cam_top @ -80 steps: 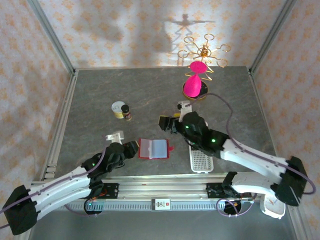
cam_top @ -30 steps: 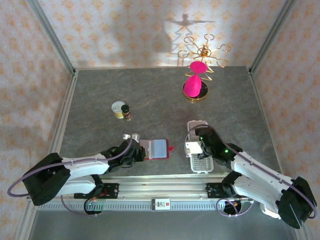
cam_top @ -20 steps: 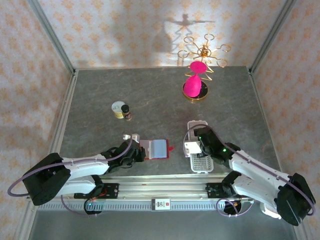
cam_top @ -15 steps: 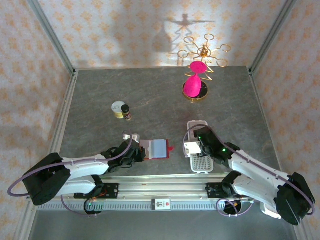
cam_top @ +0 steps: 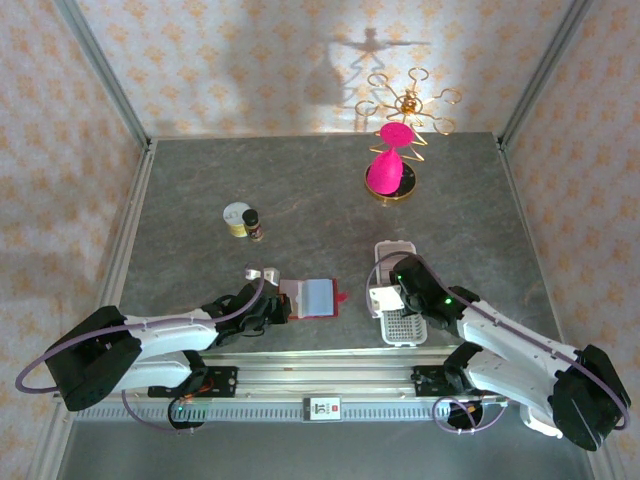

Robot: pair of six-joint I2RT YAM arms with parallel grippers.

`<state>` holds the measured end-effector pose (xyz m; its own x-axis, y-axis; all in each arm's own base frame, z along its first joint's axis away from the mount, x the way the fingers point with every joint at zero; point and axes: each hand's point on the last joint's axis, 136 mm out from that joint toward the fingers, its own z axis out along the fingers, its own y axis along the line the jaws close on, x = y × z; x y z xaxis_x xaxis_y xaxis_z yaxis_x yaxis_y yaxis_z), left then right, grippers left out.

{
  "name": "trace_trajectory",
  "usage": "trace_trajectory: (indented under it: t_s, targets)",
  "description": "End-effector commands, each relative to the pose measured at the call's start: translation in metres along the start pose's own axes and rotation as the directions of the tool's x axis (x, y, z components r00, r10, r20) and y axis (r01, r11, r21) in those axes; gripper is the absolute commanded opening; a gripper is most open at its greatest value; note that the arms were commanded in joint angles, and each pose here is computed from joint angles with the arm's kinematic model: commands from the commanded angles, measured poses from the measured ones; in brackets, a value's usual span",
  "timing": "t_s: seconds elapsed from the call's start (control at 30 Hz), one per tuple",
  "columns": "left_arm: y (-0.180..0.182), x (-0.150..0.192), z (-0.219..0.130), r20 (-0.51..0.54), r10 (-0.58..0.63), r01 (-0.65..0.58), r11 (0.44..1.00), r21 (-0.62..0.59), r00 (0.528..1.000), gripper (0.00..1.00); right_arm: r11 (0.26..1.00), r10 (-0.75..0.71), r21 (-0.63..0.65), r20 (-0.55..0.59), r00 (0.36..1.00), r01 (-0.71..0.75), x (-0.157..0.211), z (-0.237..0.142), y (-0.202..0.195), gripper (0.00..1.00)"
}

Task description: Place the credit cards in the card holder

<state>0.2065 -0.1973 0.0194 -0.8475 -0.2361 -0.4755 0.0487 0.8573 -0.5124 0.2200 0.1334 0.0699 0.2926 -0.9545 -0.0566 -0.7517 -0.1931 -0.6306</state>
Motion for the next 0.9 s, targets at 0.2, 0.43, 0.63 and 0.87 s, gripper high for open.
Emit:
trace_trajectory:
  t_s: [0.2,0.43,0.63,0.87]
  targets:
    - [0.0079,0.008,0.0009,-0.017,-0.011,0.011,1.0,-0.019,1.0,0.04,1.0,0.015,0.002,-0.011,1.0,-0.015,0.004,-0.0047,0.001,0.27]
    - [0.0071,0.0074,0.0001,-0.015,-0.014,0.013,1.0,-0.013,1.0,0.03,1.0,0.023,-0.01,-0.006,1.0,-0.023,0.0034,-0.0057,0.0038,0.22]
    - [0.0065,0.0067,-0.0015,-0.009,-0.015,0.015,1.0,-0.008,1.0,0.03,0.999,0.031,-0.014,0.001,1.0,-0.031,0.0023,-0.006,0.0043,0.19]
    - [0.0066,0.0063,-0.0025,-0.004,-0.018,0.018,1.0,-0.007,1.0,0.02,0.999,0.032,-0.008,0.003,0.999,-0.032,0.0016,-0.0079,0.0013,0.16]
